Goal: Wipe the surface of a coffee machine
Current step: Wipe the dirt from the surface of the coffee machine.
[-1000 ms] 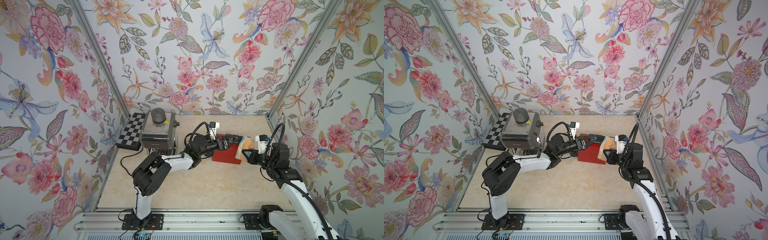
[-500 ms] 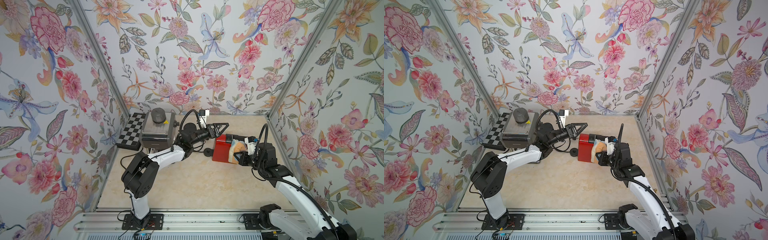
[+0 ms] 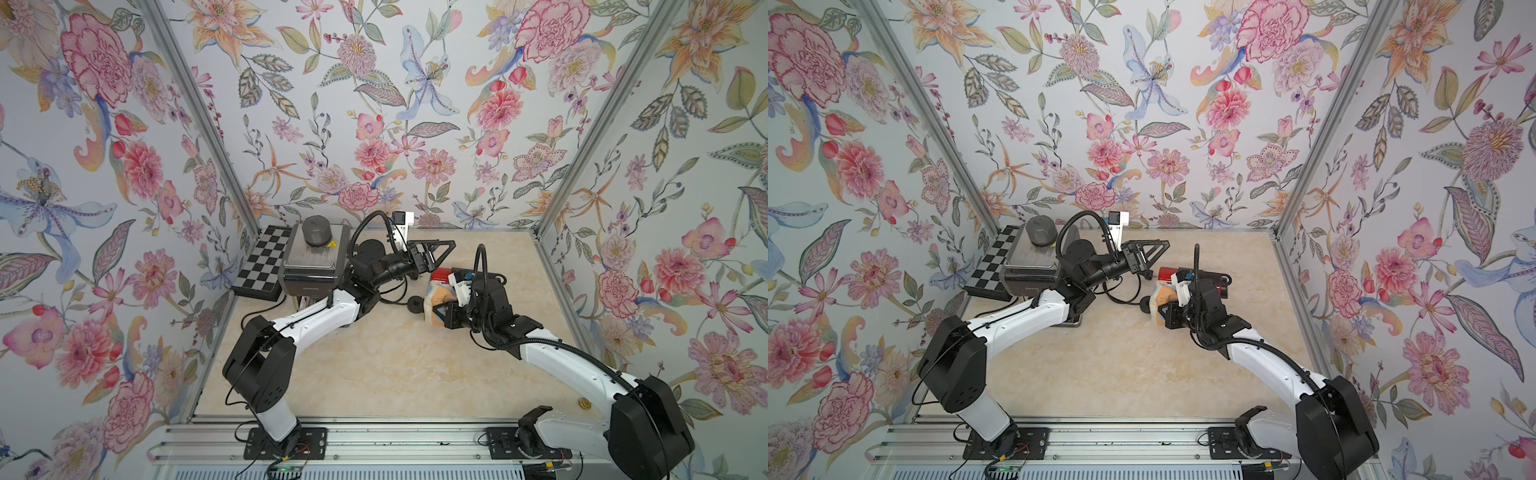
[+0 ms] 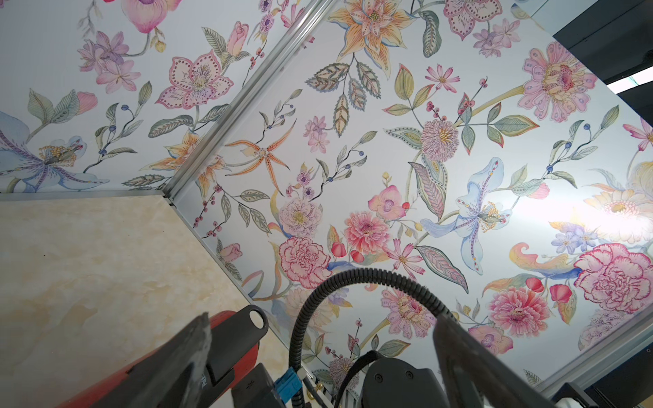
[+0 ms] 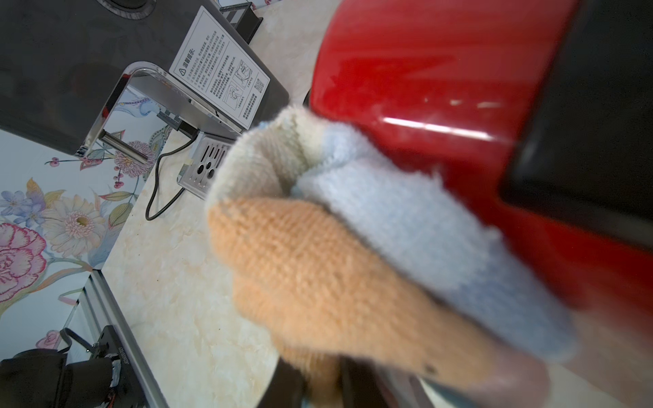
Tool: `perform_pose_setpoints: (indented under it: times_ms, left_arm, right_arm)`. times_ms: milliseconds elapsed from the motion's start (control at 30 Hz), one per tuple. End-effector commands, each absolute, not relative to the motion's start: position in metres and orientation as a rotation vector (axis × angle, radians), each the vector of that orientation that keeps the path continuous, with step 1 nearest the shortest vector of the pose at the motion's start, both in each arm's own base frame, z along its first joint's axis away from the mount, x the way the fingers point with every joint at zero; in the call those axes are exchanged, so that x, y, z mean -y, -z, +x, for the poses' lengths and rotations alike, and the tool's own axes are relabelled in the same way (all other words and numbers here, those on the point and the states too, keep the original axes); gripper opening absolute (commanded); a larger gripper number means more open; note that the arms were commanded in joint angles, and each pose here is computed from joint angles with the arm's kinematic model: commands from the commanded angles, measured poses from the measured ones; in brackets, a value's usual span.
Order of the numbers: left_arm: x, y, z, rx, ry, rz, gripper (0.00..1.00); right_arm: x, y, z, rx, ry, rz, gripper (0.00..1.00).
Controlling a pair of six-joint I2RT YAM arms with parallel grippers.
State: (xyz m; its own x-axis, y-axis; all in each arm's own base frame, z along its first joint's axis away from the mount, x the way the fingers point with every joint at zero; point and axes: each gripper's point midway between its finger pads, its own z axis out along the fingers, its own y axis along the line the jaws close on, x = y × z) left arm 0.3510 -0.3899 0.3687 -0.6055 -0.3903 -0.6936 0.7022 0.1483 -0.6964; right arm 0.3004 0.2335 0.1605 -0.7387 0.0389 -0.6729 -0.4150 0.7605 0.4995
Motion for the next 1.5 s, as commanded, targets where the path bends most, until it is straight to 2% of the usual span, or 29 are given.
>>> perform_pose_setpoints:
  times_ms: [0, 467, 633, 967, 1167, 1467]
  left_arm:
    - [0.38, -0.383, 0.353, -1.524, 1.577, 0.302, 0.99]
    - [0.38, -0.376, 0.354, -1.523, 1.592, 0.293, 0.99]
    - [0.38, -0.376, 0.354, -1.519, 1.598, 0.289, 0.99]
    - [0.382, -0.377, 0.356, -1.524, 1.592, 0.3, 0.99]
    - [0.383, -0.381, 0.355, -1.522, 1.589, 0.308, 0.99]
    - [0.382, -0.381, 0.354, -1.521, 1.591, 0.307, 0.99]
  right_arm:
    - [-0.233, -0.182, 0.323, -2.177, -0.829, -0.209, 0.0]
    - [-0.109, -0.179, 0.306, -2.163, -0.697, 0.084, 0.0]
    - [-0.113, -0.176, 0.3, -2.173, -0.721, 0.066, 0.0]
    - [-0.117, -0.097, 0.273, -2.327, -0.687, 0.141, 0.0]
    - [-0.108, -0.068, 0.266, -2.372, -0.626, 0.204, 0.0]
    - [-0.102, -0.074, 0.275, -2.332, -0.581, 0.23, 0.0]
